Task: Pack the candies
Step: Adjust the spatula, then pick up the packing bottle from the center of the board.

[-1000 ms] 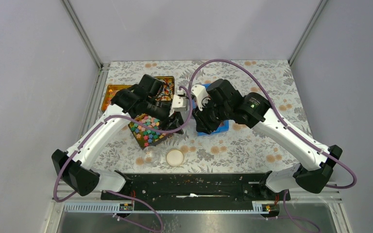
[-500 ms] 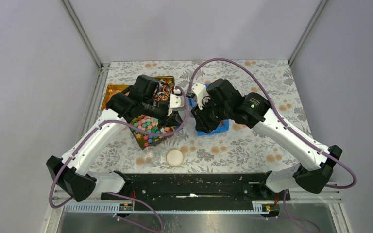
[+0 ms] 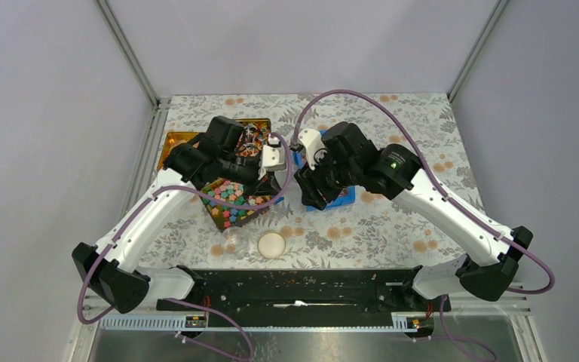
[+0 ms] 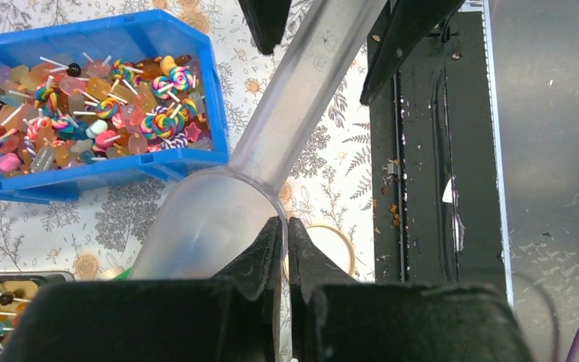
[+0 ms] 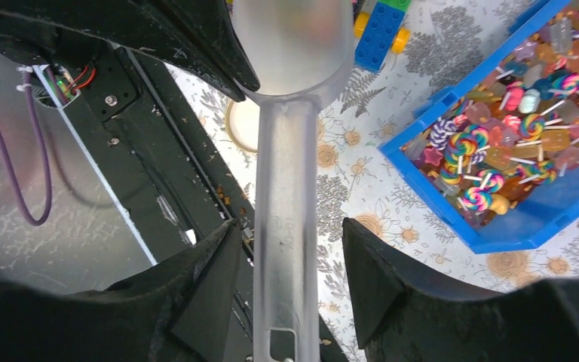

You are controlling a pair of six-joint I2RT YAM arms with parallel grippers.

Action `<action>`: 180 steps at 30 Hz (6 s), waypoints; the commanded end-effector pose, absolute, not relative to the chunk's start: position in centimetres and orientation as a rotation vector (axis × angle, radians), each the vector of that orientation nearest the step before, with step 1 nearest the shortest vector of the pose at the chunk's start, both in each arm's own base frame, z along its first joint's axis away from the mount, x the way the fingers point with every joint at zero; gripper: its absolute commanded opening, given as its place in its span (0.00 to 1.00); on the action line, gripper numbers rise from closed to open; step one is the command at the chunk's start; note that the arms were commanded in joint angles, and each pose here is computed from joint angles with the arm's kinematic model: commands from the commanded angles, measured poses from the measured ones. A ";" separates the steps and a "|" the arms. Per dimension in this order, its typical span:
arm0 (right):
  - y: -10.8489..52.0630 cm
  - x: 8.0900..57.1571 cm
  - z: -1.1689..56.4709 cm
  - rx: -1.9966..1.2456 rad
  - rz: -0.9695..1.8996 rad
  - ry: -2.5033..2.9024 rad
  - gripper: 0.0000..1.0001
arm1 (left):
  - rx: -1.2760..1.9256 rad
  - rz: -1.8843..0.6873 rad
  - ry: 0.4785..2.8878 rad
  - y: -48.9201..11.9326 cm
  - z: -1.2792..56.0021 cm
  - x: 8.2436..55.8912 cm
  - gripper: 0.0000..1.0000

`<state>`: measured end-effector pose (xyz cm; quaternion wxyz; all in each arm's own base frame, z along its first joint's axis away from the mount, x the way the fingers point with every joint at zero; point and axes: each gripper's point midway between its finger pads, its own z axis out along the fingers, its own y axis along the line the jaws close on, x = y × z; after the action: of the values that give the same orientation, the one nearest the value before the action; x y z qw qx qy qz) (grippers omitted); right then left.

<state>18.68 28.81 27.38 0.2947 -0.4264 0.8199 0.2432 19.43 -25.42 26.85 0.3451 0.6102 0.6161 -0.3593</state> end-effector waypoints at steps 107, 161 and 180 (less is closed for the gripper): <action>17.0 23.7 23.5 -0.534 0.334 2.453 0.00 | -0.013 -0.857 2.642 -25.4 19.2 29.8 0.75; 17.4 25.5 23.7 -0.523 0.287 2.460 0.00 | -0.228 -0.221 3.011 -8.8 9.8 17.5 0.00; 16.4 25.5 23.1 -0.458 0.269 2.473 0.00 | 0.238 -0.366 2.924 -21.4 12.6 22.0 0.00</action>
<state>24.91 17.06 21.96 0.2747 -0.1932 0.9364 0.1015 20.42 -17.60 12.12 0.0767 0.0537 0.9901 -0.1048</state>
